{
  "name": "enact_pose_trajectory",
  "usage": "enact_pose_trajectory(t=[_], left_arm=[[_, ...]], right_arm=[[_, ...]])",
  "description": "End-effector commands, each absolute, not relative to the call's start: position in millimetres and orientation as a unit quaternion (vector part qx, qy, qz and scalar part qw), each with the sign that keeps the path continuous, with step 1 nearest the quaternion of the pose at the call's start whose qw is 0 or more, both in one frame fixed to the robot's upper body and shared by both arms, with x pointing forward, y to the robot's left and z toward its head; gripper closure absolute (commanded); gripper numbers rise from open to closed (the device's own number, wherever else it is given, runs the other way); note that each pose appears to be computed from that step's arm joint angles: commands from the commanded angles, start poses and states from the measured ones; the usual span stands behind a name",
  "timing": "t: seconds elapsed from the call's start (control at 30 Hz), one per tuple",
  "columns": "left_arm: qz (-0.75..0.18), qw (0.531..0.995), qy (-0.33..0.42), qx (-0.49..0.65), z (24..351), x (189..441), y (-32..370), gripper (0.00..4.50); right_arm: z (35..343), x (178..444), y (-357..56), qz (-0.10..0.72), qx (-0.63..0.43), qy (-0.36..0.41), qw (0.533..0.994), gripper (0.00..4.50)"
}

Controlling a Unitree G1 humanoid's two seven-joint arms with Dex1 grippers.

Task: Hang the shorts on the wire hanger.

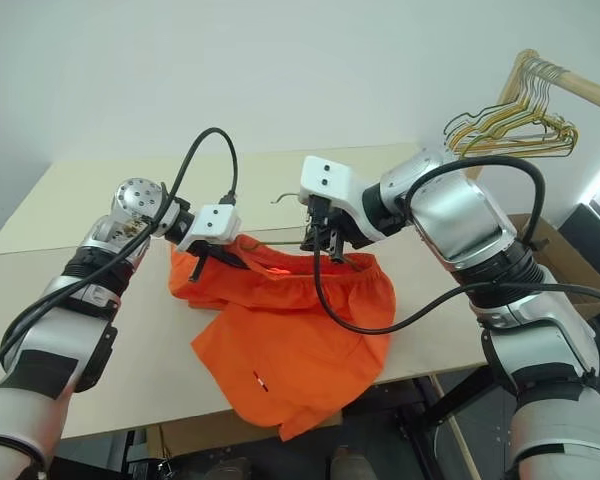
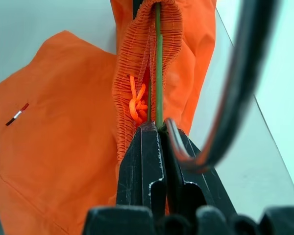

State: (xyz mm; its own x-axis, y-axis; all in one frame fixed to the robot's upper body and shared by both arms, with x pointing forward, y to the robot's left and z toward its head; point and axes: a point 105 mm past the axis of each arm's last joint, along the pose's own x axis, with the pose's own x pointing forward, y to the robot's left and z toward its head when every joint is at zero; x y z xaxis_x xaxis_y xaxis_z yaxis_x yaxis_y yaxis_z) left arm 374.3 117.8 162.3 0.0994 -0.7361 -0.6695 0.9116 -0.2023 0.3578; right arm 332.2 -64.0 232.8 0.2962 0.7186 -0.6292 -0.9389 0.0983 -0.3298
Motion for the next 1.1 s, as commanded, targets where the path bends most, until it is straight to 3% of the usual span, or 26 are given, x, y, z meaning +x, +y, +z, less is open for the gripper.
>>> enact_pose_trajectory(t=[0.03, 0.2, 0.47, 0.63, 0.8, 1.1], left_arm=[[-0.662, 0.623, 0.088, 0.406, 174.8, 374.2, 115.3, 4.49], [-0.663, 0.632, 0.091, 0.391, 175.5, 373.5, 118.3, 4.5], [-0.655, 0.651, 0.09, 0.373, 175.4, 375.9, 115.1, 4.5], [-0.652, 0.657, 0.092, 0.366, 174.2, 375.7, 117.6, 4.5], [-0.65, 0.663, 0.092, 0.359, 178.1, 376.0, 121.3, 4.5], [-0.65, 0.666, 0.085, 0.356, 182.3, 375.4, 123.1, 4.5]], right_arm=[[246.7, 336.5, -67.9, 0.554, -0.393, 0.105, 0.727, 4.22], [246.4, 334.0, -76.9, 0.549, -0.406, 0.096, 0.724, 2.69], [276.3, 325.2, -122.6, 0.496, -0.363, 0.084, 0.785, 0.04], [288.3, 304.7, -157.2, 0.48, -0.317, 0.092, 0.813, 0.04], [247.6, 290.3, -178.3, 0.467, -0.334, 0.171, 0.801, 0.04], [194.0, 320.9, -163.9, 0.447, -0.317, 0.22, 0.807, 0.04]])
